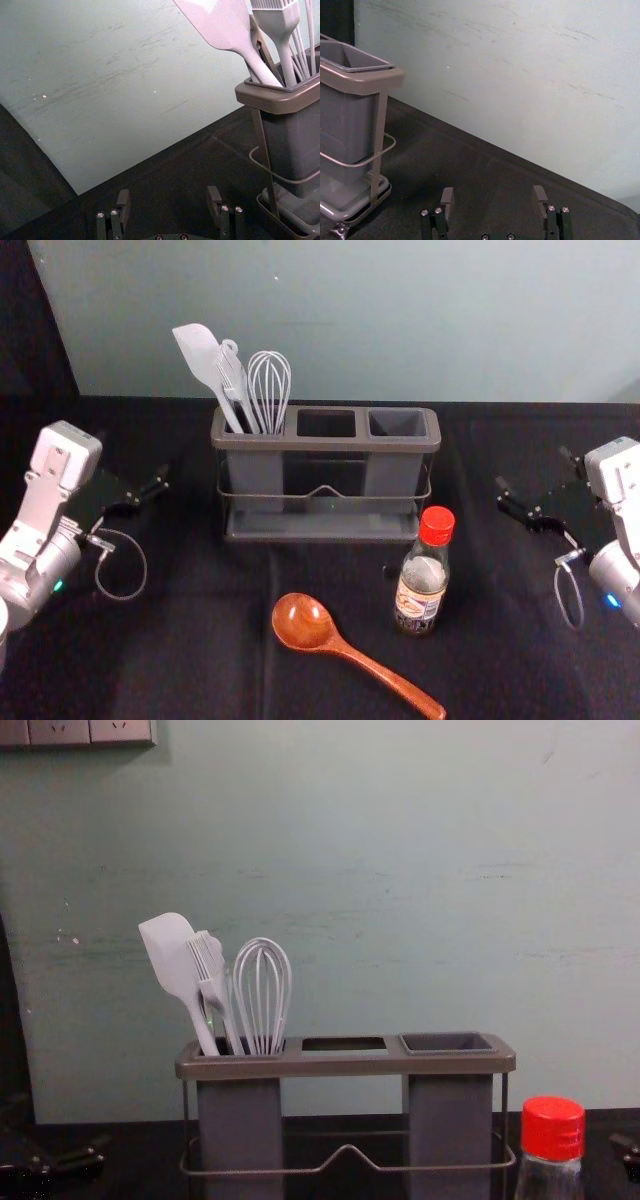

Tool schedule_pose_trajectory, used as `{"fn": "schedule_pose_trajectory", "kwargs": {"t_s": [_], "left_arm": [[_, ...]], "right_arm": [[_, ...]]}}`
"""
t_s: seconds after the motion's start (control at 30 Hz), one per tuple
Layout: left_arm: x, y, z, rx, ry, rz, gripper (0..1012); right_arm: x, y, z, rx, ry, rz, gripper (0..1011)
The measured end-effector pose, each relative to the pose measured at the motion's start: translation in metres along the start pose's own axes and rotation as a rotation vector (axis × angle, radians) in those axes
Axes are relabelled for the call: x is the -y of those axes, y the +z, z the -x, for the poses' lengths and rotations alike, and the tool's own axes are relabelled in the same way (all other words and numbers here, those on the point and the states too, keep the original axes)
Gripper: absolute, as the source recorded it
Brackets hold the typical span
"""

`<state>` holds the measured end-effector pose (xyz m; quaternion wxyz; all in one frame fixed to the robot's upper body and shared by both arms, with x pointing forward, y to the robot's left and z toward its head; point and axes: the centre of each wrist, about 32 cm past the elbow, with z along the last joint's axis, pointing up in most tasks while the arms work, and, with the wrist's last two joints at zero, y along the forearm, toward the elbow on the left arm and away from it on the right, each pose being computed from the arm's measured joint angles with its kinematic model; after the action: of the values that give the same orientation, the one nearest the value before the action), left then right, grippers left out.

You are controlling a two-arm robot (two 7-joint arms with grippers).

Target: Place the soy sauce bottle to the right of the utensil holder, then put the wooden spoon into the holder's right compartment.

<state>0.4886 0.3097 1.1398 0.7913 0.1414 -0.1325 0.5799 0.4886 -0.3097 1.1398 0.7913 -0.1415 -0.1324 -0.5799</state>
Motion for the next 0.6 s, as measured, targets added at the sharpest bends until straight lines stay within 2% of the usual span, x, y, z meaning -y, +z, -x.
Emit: {"fn": "schedule_pose_trajectory", "kwargs": {"t_s": [0.6], "left_arm": [[0.0,0.0,0.0,0.0,0.0,0.0,1005]], "right_arm": [[0.0,0.0,0.0,0.0,0.0,0.0,1003]]}}
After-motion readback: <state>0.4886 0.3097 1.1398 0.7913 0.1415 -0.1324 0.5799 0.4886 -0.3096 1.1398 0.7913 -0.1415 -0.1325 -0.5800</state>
